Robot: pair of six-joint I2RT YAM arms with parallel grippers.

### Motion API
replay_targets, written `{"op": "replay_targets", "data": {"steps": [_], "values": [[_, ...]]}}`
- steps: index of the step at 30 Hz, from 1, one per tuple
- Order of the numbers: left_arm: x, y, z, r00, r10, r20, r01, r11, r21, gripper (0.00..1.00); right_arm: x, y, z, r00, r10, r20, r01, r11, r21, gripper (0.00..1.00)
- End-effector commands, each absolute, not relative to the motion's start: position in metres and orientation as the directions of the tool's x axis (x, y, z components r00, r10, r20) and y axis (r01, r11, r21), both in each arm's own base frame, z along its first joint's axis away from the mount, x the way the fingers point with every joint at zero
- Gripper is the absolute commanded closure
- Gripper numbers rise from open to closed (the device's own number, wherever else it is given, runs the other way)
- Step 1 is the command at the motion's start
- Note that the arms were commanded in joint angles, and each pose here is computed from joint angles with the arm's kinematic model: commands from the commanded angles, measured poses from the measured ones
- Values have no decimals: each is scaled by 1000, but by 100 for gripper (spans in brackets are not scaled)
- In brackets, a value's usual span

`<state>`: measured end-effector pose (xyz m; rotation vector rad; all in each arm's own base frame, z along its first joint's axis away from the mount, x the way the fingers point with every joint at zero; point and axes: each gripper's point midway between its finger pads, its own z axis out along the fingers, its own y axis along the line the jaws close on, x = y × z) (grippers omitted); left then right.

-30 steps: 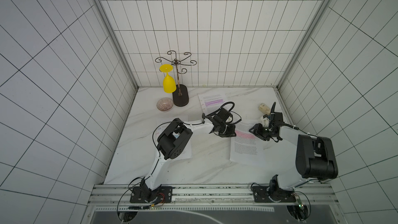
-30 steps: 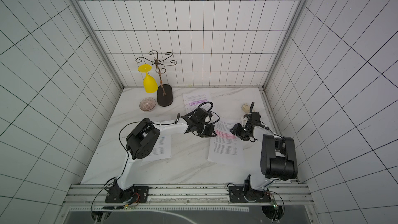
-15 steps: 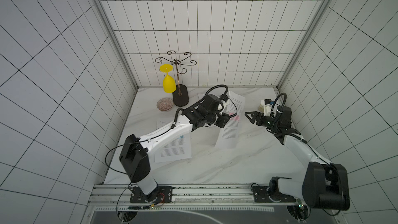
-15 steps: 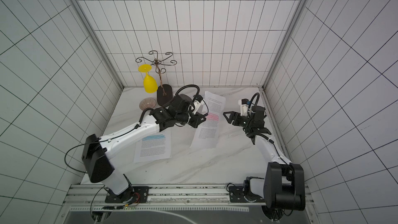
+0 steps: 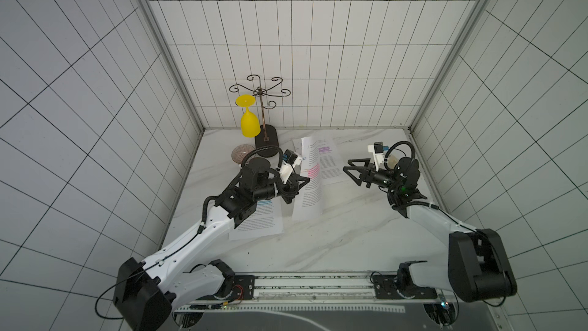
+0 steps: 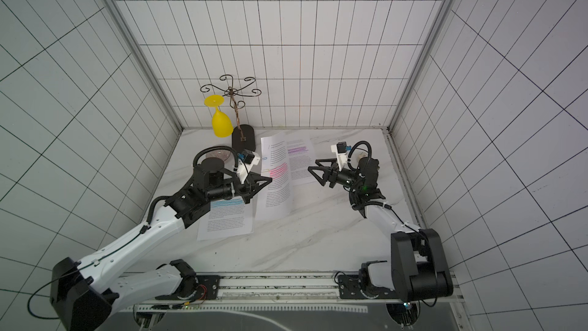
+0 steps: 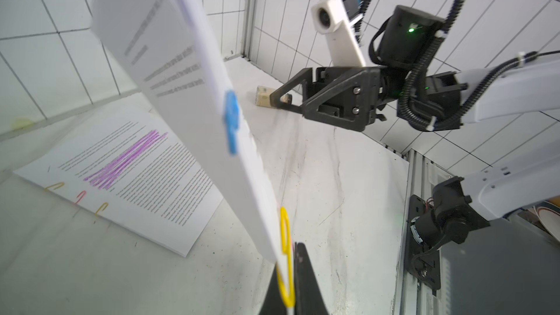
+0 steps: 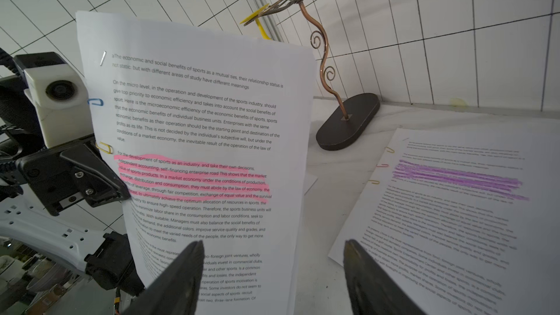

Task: Unclip the paperclips from the documents
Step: Pick up the document from the center of the board.

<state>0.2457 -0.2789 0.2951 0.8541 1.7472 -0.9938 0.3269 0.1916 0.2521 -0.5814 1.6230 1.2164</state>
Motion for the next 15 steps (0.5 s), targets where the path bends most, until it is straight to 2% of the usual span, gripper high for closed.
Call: {"op": "replay_targets", "data": {"steps": [1,7,15], "values": [[227,-286,320,-211,95,-973,939,295,-175,100,316,206,276,-300,154,-942,-901,278,332,24],[202,-287,320,-150,125,-981,977,172,-128,100,315,219,283,-313,160,-936,-927,161,338,19],[202,-272,301,-64,208,-976,982,188,-24,100,294,226,308,-291,213,-933,-953,16,302,14]]}}
